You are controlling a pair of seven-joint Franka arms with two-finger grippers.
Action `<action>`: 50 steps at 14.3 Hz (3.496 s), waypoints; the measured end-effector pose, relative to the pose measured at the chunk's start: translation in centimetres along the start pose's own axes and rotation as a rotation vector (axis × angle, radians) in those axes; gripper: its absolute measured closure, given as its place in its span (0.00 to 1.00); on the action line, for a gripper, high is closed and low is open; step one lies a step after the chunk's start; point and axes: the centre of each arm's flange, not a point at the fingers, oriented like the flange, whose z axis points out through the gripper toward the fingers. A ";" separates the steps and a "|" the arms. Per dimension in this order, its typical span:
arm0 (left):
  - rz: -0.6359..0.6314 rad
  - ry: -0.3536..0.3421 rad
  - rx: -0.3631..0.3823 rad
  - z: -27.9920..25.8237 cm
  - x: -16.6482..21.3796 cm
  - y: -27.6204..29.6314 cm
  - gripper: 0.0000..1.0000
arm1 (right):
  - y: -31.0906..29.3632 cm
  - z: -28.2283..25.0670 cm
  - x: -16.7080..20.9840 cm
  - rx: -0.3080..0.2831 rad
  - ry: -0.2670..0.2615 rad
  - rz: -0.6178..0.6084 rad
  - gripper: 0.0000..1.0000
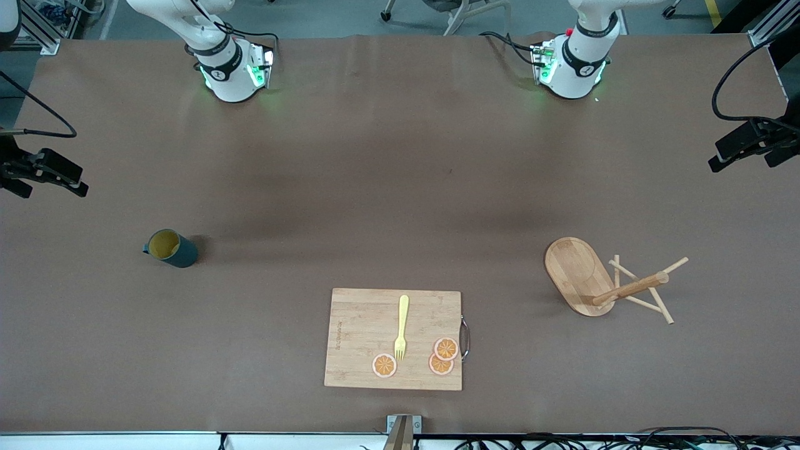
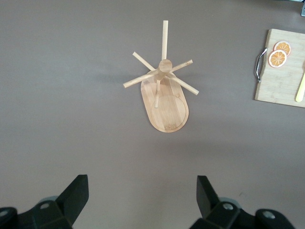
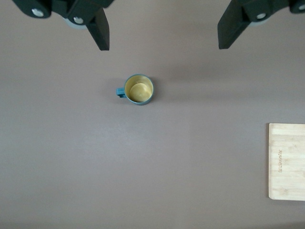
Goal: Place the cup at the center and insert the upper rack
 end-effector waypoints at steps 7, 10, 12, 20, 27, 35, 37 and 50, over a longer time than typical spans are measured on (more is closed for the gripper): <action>0.000 0.001 0.000 0.0 0.0 0.0 0.00 | 0.0 0.1 -0.2 0.001 -0.015 0.000 0.00; 0.001 0.001 0.000 0.0 0.0 0.0 0.00 | 0.1 0.2 -0.3 0.001 -0.024 0.002 0.00; 0.001 0.001 0.000 0.0 0.0 0.1 0.00 | 0.3 0.2 -0.3 0.001 -0.025 0.006 0.00; 0.002 0.001 0.000 0.0 0.0 0.1 0.00 | 0.0 3.3 0.4 0.003 -0.082 0.002 0.00; 0.004 0.001 0.001 0.0 0.0 0.2 0.00 | 2.0 9.3 2.2 0.000 -0.167 0.034 0.00; 0.004 0.001 0.001 0.0 0.0 0.2 0.00 | 0.7 19.7 4.1 -0.003 -0.313 0.012 0.00; 0.005 0.001 0.001 0.0 0.0 0.2 0.00 | 0.8 22.4 4.1 -0.003 -0.357 0.013 0.00; 0.005 0.001 0.001 0.0 0.0 0.3 0.00 | -0.3 33.0 2.2 -0.006 -0.446 -0.008 0.00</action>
